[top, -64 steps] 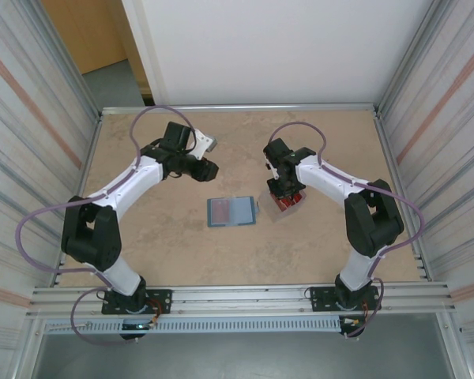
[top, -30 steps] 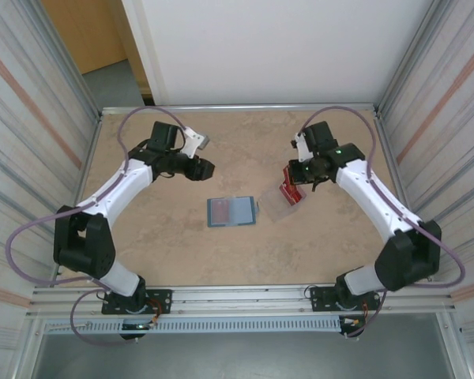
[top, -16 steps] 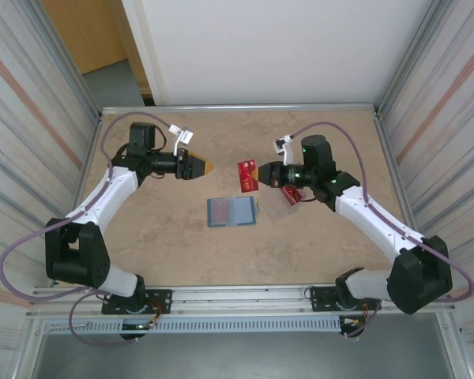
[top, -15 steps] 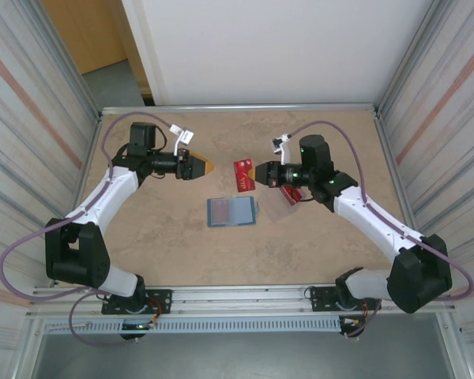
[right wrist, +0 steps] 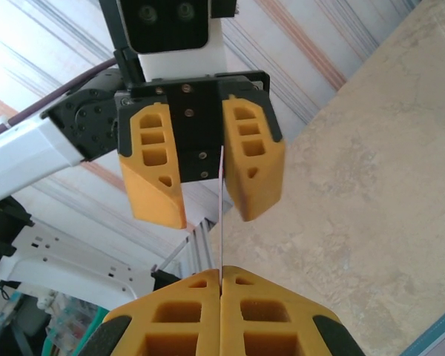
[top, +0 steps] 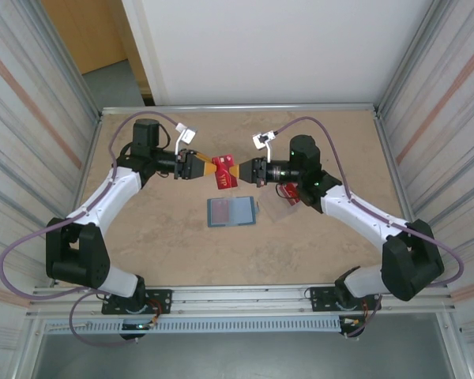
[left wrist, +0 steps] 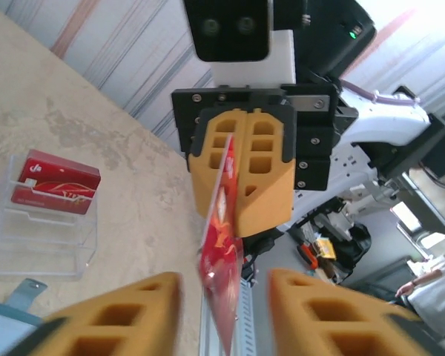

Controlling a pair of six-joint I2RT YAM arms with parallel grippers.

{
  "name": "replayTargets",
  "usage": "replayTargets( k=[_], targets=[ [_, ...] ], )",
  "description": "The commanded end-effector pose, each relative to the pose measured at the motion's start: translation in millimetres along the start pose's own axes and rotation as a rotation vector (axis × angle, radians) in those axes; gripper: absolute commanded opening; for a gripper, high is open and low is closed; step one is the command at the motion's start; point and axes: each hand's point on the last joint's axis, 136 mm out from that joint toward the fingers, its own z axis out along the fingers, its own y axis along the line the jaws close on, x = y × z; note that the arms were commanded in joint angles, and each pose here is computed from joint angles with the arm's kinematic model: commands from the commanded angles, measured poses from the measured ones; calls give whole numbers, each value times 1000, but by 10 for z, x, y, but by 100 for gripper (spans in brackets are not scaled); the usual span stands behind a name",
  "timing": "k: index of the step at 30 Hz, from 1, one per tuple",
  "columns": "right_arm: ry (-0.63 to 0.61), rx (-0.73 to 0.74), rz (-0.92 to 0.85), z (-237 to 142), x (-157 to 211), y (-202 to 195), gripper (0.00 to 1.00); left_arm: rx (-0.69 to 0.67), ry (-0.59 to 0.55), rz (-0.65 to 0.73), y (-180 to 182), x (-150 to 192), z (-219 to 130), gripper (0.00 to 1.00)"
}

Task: Put the credit cards into the card holder
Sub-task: Pick up the credit card from the storage box, then move the card holder to the center of the table.

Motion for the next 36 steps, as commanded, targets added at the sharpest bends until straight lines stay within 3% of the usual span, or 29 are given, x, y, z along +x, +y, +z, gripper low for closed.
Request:
replayTargets(
  k=[1, 2, 5, 8, 10, 12, 15, 16, 17, 19, 20, 22, 26, 29, 31, 36],
  targets=[
    [6, -38, -6, 26, 45, 47, 0, 48, 1, 35, -199, -73, -16, 7],
    [8, -36, -6, 30, 52, 37, 0, 48, 2, 33, -190, -69, -10, 0],
    [30, -35, -3, 39, 88, 14, 1, 47, 3, 33, -166, -53, -2, 0],
    [59, -45, -15, 24, 135, 38, 16, 41, 1, 28, -143, -66, -10, 0],
    [80, -43, -18, 12, 186, 22, 17, 33, 1, 30, -122, -61, -10, 0],
    [98, -42, -14, 16, 212, 5, 15, 30, 1, 32, -107, -44, -6, 0],
    [111, -47, -5, 43, 235, -6, 0, 19, 2, 24, -86, -28, -6, 0],
    [111, -43, -7, 44, 235, -21, 0, 16, 3, 25, -81, -22, -6, 0],
    [108, -35, -12, 37, 227, -31, 0, 6, 1, 24, -63, -18, -7, 6],
    [104, -9, -8, -2, 218, -97, 0, -36, -9, 21, -15, -29, -39, 35],
    [97, 5, -3, -37, 214, -137, 0, -61, -17, 20, 5, -46, -75, 42],
    [73, 49, 5, -143, 205, -223, 0, -137, -41, 11, 36, -106, -213, 51],
    [66, 158, 41, -322, 345, -446, 0, -350, -41, -39, 154, -23, -478, 53],
    [86, 218, 87, -371, 533, -558, 0, -474, -2, -109, 269, 264, -560, 48],
    [106, 256, 113, -388, 670, -637, 0, -507, 14, -190, 389, 524, -567, 40],
    [126, 351, 193, -449, 830, -845, 0, -583, -31, -354, 790, 967, -592, 0]
  ],
)
